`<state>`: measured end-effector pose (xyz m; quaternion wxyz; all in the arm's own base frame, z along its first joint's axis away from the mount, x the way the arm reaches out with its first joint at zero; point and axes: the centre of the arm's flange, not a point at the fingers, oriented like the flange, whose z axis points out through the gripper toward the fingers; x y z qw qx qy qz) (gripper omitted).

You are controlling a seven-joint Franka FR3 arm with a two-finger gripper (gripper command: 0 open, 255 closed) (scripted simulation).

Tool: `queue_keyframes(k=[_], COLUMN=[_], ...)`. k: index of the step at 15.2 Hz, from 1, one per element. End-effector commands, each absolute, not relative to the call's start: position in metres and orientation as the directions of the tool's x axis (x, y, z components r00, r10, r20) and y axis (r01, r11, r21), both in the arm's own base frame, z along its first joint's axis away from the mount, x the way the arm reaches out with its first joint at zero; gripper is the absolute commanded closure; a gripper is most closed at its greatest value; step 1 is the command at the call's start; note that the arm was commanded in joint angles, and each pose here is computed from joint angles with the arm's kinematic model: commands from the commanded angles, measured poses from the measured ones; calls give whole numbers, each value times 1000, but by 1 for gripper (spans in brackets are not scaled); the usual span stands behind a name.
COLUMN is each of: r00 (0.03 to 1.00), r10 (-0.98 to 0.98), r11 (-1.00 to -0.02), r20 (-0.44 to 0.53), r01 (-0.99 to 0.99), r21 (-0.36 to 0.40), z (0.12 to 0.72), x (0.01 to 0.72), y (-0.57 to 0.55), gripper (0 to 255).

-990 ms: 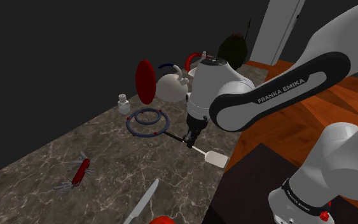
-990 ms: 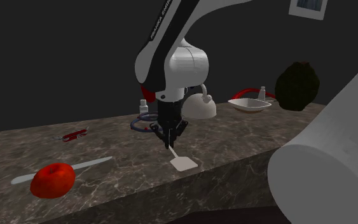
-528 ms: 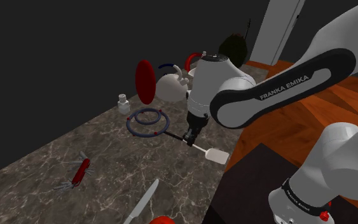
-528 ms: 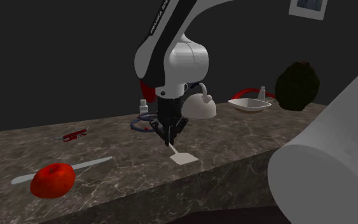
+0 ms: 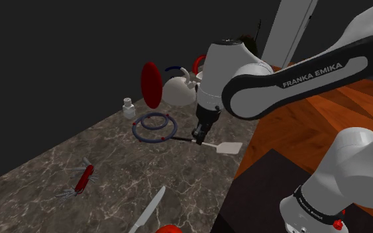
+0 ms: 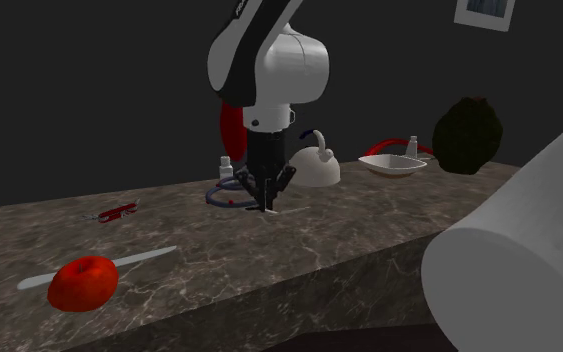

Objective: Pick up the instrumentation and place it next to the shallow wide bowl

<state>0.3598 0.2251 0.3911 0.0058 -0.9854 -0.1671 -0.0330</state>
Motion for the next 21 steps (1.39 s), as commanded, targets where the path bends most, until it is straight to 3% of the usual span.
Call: queue_keyframes(k=[1, 13, 21], r00=[942, 942, 942], r10=[329, 329, 329], r11=[-944, -944, -944], r20=[66, 66, 66], r01=[330, 330, 330], r21=[0, 0, 0], z=[402, 462, 462], x=[360, 360, 421], y=[225, 225, 139], gripper=[255, 255, 255])
